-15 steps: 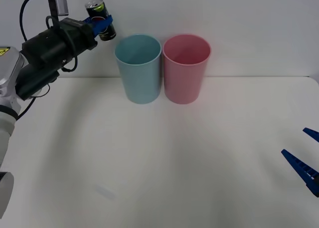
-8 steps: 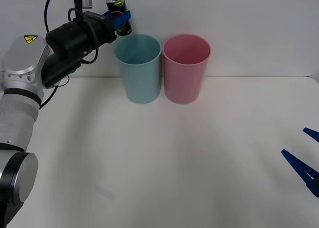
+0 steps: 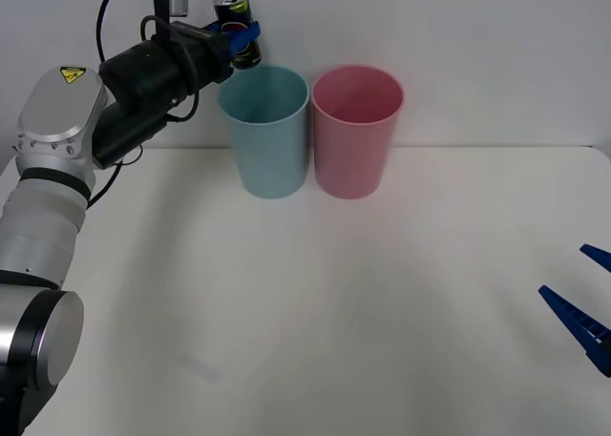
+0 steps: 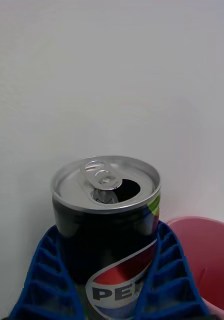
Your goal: Grasp the object on the table and drop it into the matching bin: aluminum can to the light blue bin, PET bottle to the pink bin.
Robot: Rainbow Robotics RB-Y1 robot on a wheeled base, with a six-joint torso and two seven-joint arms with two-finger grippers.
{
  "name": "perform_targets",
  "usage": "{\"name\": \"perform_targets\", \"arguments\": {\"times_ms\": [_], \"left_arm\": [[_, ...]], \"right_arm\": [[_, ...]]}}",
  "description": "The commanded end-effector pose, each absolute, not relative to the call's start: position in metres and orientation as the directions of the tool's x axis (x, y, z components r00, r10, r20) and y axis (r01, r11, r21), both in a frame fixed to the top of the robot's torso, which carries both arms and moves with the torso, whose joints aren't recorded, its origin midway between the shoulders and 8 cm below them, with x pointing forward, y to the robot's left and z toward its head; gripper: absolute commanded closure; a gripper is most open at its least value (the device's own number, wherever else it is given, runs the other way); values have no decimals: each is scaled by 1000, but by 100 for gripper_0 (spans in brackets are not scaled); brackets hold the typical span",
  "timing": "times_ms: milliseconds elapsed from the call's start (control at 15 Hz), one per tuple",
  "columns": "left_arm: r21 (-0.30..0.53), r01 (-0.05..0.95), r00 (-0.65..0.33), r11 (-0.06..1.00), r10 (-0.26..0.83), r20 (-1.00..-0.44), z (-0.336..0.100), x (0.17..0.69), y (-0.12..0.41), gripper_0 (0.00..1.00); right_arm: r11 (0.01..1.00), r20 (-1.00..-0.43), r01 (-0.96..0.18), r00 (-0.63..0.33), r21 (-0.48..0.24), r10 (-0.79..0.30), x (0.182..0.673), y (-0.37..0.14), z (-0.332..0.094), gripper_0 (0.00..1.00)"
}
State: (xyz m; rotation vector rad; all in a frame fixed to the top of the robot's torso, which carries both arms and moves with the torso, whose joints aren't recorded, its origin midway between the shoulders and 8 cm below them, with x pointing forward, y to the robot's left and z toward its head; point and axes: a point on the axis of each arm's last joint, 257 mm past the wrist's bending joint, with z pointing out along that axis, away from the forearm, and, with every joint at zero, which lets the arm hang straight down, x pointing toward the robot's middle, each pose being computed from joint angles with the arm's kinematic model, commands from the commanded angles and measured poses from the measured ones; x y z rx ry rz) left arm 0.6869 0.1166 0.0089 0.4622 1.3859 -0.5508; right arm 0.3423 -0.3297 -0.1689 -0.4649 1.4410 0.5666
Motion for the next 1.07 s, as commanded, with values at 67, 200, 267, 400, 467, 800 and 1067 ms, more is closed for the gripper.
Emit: {"name": "perform_targets", "arguments": {"times_ms": [67, 200, 267, 400, 467, 800, 1067], "left_arm": [[-12, 614, 98, 789, -91, -991, 9, 687, 116, 0], [-17, 613, 96, 790, -95, -991, 7, 686, 118, 0], [-26, 615, 92, 788, -104, -990, 7, 686, 118, 0], [-42, 616, 88, 787, -121, -989, 4, 684, 125, 0], [-41, 616, 93, 787, -124, -988, 4, 681, 133, 0], [-56, 615, 119, 787, -163, -979, 0, 650, 175, 0], [-66, 595, 139, 801, -184, -973, -10, 615, 220, 0]], "right_arm": [[785, -996, -618, 41, 39, 82, 342, -330, -169, 0], [785, -996, -618, 41, 39, 82, 342, -330, -169, 0], [785, -996, -618, 41, 39, 82, 342, -330, -169, 0], [785, -996, -618, 41, 39, 82, 342, -330, -169, 0], [785, -996, -618, 41, 39, 82, 342, -330, -169, 0], [785, -996, -618, 41, 39, 82, 342, -330, -169, 0], [785, -996, -618, 41, 39, 82, 342, -330, -169, 0]]}}
